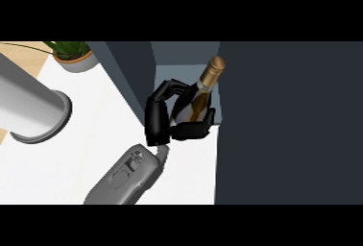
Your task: Pick up the wine, place it into the cabinet and close the cabinet
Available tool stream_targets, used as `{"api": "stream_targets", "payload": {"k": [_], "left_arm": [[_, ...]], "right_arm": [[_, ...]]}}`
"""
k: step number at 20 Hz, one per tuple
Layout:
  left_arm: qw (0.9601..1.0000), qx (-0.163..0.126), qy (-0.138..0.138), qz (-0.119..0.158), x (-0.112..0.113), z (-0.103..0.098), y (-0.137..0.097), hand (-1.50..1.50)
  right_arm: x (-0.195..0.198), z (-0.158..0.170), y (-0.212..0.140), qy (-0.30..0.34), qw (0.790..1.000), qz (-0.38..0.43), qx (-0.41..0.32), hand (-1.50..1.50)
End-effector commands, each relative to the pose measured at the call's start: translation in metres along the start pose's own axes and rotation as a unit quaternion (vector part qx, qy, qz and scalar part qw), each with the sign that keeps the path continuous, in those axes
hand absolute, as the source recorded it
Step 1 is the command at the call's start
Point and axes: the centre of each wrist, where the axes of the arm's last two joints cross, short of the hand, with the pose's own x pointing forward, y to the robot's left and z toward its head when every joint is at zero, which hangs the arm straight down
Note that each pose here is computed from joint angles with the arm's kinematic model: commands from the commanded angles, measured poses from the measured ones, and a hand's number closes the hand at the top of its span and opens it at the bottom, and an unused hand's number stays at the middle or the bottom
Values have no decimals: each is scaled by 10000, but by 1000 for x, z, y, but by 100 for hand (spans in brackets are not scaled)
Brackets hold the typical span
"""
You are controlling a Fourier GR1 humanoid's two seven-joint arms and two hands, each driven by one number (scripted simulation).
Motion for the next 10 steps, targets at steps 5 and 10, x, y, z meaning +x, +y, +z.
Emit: {"api": "stream_targets", "payload": {"k": [5, 10], "left_arm": [[9999, 80, 80, -26, -6, -25, 10, 150], [9993, 106, 333, 147, -20, -39, 19, 150]], "right_arm": [[23, 20, 10, -235, 9994, -159, 214, -150], [25, 21, 14, -257, 9991, -230, 247, -150]]}}
